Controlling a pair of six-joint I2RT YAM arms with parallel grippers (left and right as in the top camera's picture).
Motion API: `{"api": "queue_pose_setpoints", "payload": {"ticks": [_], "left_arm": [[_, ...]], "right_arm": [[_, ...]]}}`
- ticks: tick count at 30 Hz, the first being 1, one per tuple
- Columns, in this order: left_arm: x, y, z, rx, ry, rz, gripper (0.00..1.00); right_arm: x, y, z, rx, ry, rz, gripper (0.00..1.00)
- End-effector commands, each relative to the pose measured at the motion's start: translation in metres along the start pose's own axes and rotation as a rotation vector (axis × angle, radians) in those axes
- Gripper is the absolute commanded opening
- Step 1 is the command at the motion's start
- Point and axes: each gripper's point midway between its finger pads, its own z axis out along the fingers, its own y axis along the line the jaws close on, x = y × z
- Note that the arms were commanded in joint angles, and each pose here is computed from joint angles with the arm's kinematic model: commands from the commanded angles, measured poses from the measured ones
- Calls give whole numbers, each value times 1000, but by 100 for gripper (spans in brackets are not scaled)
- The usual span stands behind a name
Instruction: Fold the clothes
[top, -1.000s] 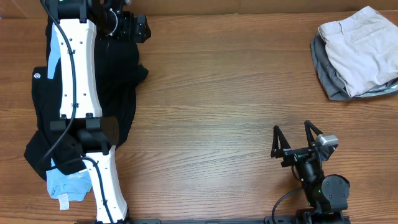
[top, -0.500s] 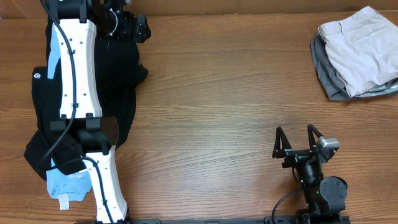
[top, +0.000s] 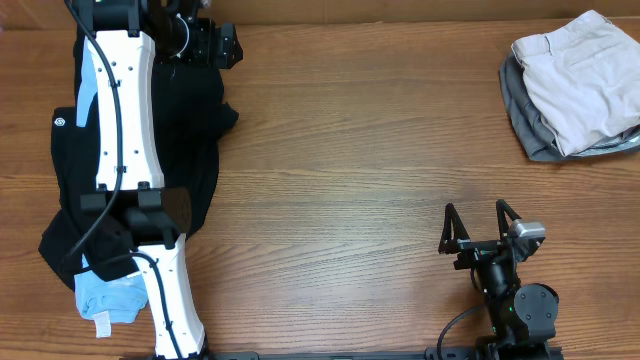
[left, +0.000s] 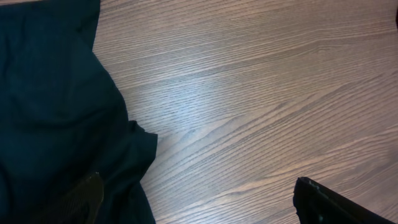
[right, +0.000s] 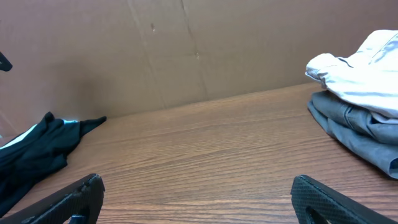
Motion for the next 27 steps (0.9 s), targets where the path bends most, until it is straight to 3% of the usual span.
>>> {"api": "queue_pose_setpoints", "payload": {"ticks": [1,21,27], "left_arm": [[-4,-5,-5,-5,-19,18,100],[-4,-5,-6,-5,-19,19,100],[-12,-23,-57,-18,-116,54,100]], "right_arm": [[1,-1,0,3,-9,-11,100],[1,-1,0,3,-9,-11,100],[1,-1,0,2,-9,-11,100]]}}
